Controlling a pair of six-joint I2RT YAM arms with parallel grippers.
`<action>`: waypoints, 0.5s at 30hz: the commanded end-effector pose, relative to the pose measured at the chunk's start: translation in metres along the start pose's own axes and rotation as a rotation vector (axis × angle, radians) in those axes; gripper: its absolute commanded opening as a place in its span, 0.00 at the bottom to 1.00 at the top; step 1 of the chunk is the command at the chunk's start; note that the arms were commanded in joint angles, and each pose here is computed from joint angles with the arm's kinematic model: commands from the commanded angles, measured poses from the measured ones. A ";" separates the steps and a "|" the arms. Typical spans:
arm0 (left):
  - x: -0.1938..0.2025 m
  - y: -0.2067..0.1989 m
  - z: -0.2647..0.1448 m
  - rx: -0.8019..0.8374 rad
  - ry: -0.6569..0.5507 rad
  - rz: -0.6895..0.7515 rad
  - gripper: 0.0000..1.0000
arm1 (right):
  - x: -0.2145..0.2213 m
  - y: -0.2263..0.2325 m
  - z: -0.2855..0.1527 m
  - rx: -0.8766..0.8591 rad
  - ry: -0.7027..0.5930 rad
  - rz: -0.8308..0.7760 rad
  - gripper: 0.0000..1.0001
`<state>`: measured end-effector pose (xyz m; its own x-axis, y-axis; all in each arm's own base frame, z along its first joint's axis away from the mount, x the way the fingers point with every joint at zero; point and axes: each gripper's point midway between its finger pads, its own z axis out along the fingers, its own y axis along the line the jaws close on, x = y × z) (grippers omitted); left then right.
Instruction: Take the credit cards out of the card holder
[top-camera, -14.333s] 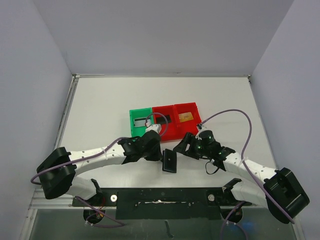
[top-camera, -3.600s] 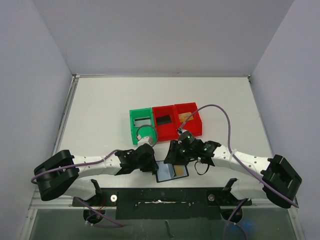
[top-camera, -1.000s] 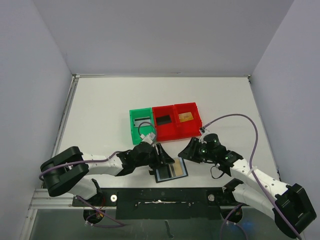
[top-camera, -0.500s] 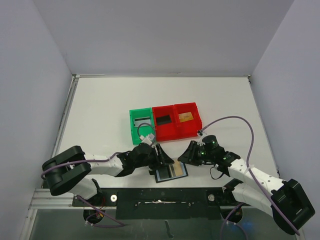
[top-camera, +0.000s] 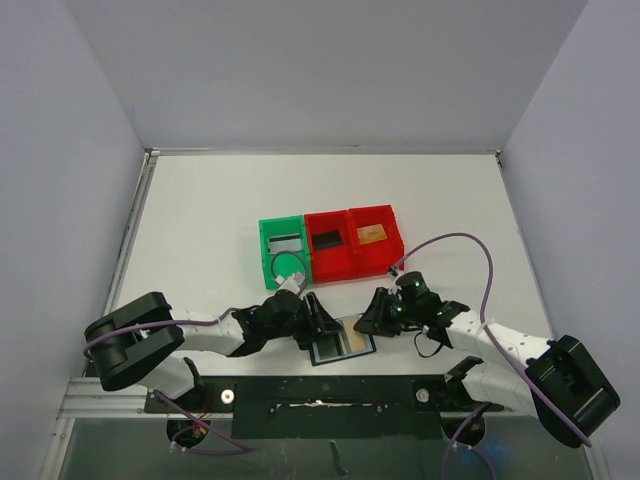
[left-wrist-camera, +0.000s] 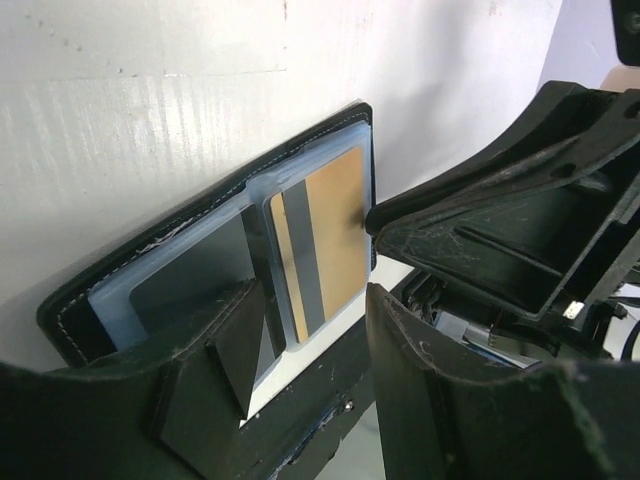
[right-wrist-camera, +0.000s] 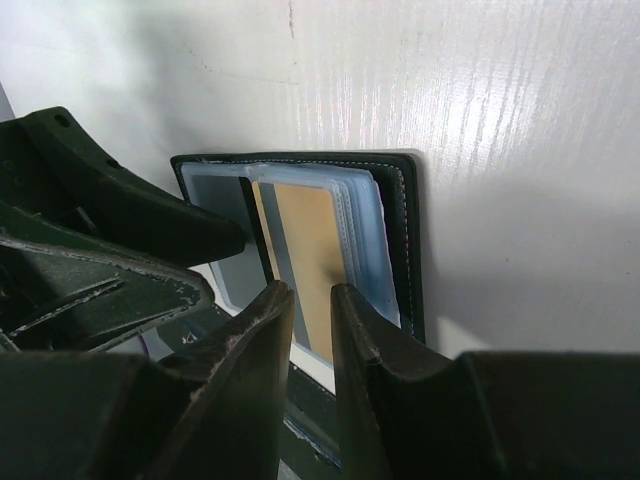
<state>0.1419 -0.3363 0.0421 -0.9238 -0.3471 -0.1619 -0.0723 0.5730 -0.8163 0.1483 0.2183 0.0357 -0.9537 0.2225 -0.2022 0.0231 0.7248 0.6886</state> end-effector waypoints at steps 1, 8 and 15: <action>-0.009 -0.021 -0.006 0.060 -0.039 0.010 0.44 | -0.008 0.015 0.001 -0.058 -0.026 -0.044 0.24; -0.004 -0.023 -0.004 0.066 -0.012 0.019 0.44 | -0.013 0.025 0.004 -0.056 -0.024 -0.067 0.24; -0.001 -0.024 -0.002 0.057 0.006 0.029 0.43 | -0.010 0.014 0.005 0.006 -0.027 -0.076 0.24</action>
<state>0.1405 -0.3363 0.0477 -0.9257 -0.3383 -0.1689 -0.0587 0.5698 -0.8197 0.1511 0.2257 0.0361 -0.9553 0.1919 -0.2248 -0.0101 0.7388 0.6739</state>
